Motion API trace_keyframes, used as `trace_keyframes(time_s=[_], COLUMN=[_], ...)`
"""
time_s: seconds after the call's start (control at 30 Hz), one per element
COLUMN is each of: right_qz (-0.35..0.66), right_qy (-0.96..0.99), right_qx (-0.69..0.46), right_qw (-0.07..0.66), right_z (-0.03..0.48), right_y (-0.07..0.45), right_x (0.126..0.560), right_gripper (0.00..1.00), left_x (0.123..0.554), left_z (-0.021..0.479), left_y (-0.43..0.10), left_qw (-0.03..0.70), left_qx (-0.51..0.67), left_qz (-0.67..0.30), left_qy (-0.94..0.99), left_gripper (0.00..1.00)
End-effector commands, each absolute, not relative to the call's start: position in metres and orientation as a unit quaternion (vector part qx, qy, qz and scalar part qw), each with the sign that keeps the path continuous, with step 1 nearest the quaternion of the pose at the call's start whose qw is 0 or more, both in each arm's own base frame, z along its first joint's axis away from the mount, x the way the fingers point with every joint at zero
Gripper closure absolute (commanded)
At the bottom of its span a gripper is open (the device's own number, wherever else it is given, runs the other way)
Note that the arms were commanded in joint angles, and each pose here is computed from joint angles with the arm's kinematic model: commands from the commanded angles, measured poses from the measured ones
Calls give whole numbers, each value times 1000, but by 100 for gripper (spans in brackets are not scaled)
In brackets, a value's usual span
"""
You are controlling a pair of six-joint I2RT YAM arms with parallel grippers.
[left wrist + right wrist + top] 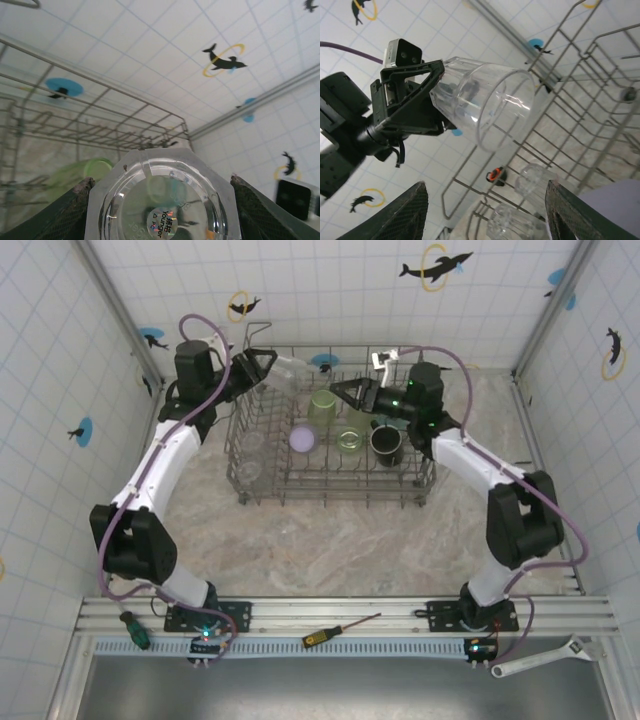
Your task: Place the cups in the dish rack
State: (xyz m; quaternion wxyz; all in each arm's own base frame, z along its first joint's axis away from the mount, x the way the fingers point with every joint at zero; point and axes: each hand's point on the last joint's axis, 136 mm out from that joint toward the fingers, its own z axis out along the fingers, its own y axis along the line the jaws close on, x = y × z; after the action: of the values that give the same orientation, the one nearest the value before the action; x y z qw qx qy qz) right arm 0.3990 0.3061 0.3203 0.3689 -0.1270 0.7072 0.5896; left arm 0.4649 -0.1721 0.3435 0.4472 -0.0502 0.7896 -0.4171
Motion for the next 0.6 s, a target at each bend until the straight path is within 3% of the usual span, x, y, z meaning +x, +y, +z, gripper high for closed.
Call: trace_keyframes(time_s=[0.0, 0.1, 0.43, 0.57], right_qz=[539, 490, 371, 354], right_qy=[729, 751, 789, 790], right_qx=[-134, -130, -107, -97], right_qw=[400, 422, 478, 491], right_z=[316, 310, 294, 290], right_y=[285, 268, 213, 197], right_x=[388, 380, 344, 332], right_gripper=[33, 30, 0, 0], left_x=[479, 484, 496, 500], left_z=[332, 324, 291, 280], left_y=[-148, -138, -136, -146], left_qw=[480, 485, 478, 472], left_qx=[-37, -31, 37, 73], left_qz=[-311, -263, -130, -65], left_qy=[819, 833, 868, 876], left_gripper=[100, 100, 100, 100])
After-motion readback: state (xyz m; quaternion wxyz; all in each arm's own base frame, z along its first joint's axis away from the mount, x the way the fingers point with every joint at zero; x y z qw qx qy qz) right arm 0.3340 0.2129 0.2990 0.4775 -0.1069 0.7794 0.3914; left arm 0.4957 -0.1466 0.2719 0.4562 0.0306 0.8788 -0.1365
